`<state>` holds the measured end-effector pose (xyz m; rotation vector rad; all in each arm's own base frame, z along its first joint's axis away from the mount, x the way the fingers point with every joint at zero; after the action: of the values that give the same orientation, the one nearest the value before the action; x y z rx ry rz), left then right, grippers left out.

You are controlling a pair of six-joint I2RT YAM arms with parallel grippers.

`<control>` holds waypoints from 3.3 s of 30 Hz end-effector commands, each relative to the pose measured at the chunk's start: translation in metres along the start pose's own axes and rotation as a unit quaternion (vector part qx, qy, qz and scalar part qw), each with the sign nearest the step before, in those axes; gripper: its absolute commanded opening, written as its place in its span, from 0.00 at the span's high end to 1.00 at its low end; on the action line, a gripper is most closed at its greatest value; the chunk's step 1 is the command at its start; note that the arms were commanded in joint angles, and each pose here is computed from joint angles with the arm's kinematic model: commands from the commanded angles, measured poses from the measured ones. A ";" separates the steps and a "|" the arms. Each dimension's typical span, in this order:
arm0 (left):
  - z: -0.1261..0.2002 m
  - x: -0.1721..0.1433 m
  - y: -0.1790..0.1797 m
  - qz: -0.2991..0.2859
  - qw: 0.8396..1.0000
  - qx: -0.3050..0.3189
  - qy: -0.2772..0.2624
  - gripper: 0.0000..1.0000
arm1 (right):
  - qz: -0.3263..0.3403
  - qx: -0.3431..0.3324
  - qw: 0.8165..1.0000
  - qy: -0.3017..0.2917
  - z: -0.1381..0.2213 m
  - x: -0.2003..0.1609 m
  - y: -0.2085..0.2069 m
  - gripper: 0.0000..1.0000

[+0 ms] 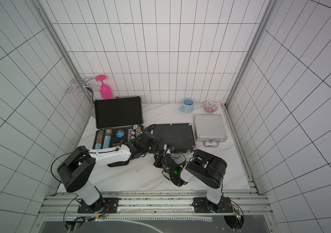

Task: Close the poker set cases
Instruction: Fasten the fastener on the poker set case.

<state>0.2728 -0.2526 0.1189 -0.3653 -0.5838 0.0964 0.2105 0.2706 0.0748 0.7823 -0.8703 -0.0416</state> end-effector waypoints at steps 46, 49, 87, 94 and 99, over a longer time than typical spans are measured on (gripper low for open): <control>0.006 -0.104 0.093 -0.064 0.940 0.196 0.272 0.42 | -0.082 -0.167 0.983 -0.003 0.018 -0.013 -0.081 0.97; 0.006 -0.104 0.092 -0.062 0.941 0.195 0.271 0.42 | -0.084 -0.164 0.983 -0.003 0.022 -0.015 -0.082 0.97; 0.005 -0.101 0.094 -0.055 0.943 0.188 0.269 0.42 | 0.017 -0.034 0.999 -0.022 -0.005 0.009 -0.009 0.96; 0.003 -0.101 0.092 -0.055 0.943 0.185 0.270 0.42 | 0.019 -0.028 0.999 -0.008 -0.002 -0.002 -0.005 0.96; 0.004 -0.101 0.093 -0.056 0.943 0.186 0.271 0.42 | 0.015 -0.025 0.999 -0.013 -0.002 0.000 -0.004 0.96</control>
<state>0.2683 -0.2499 0.1206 -0.3989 -0.5237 0.0855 0.2057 0.2573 0.0618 0.6837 -0.8738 -0.0226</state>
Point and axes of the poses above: each gripper's point midway between its finger pads, its own z axis back along the fingers, its own y axis along the line the jaws close on, x = y × z, the point moved 8 cm from there along z, back along the fingers, and after that the axes turned 12 degrees about z, right-handed, at the moved point
